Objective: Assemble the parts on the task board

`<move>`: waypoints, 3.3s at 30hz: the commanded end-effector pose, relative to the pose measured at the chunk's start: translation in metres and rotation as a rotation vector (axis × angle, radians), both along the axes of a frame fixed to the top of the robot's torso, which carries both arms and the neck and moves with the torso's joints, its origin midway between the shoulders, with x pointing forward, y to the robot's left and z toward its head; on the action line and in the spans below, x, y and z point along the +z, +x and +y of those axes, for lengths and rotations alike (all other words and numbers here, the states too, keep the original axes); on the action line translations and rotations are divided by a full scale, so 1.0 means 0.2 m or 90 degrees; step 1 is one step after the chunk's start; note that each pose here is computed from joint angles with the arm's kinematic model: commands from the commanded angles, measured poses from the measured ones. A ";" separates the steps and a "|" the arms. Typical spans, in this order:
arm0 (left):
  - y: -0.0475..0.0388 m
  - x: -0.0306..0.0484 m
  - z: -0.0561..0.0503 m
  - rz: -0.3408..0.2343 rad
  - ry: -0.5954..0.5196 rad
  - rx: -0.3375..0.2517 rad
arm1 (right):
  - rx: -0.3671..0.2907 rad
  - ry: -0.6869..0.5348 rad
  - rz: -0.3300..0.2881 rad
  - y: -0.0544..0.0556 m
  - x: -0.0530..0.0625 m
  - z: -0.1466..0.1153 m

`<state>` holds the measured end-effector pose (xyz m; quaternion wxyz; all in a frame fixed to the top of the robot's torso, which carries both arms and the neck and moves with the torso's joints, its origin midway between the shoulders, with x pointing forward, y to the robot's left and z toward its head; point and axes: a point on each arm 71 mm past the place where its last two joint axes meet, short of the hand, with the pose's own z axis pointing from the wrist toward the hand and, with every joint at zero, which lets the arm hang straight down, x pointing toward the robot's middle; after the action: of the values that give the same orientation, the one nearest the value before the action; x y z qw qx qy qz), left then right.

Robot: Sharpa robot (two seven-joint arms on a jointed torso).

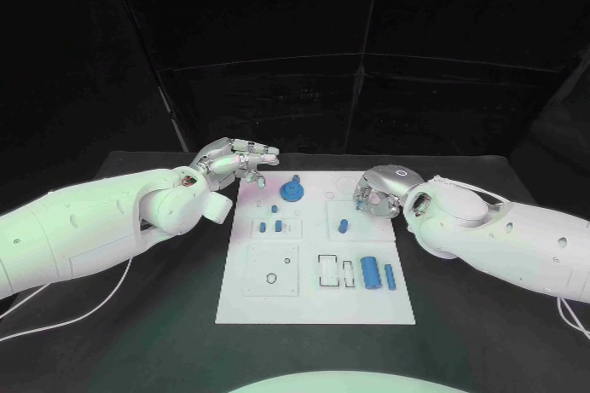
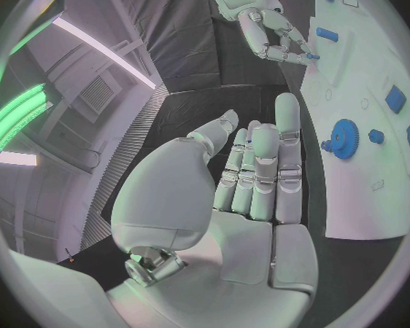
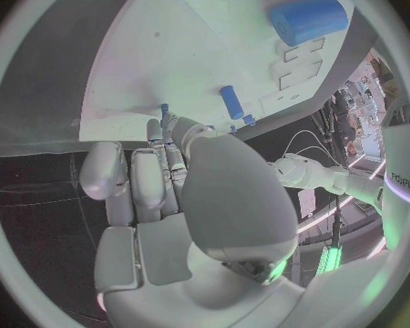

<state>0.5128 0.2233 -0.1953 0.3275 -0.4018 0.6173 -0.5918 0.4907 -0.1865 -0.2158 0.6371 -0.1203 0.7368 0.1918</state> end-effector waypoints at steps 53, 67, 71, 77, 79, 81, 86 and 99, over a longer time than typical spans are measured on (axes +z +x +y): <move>0.004 0.015 0.02 -0.013 -0.009 0.007 | 0.159 0.186 -0.031 -0.28 0.21 0.45; 0.021 0.016 0.05 -0.017 -0.007 0.014 | 0.207 0.177 -0.032 -0.37 0.05 0.58; 0.018 0.016 0.03 -0.016 -0.010 0.006 | 0.218 0.164 -0.025 -0.40 -0.01 0.60; 0.018 0.016 0.02 -0.015 -0.012 0.000 | 0.228 0.149 -0.017 -0.42 -0.06 0.61; 0.017 0.016 0.01 -0.015 -0.013 -0.002 | 0.229 0.145 -0.014 -0.42 -0.07 0.61; 0.016 0.016 0.01 -0.015 -0.013 -0.004 | 0.230 0.141 -0.011 -0.42 -0.08 0.61; 0.014 0.016 0.00 -0.014 -0.014 -0.007 | 0.232 0.133 -0.005 -0.43 -0.11 0.61; 0.017 0.015 -0.01 -0.015 -0.015 -0.008 | 0.238 0.124 0.000 -0.44 -0.13 0.63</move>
<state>0.5161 0.2241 -0.1950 0.3282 -0.4000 0.6155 -0.5944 0.4036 -0.0628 -0.2429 0.6002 -0.1807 0.6824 0.3761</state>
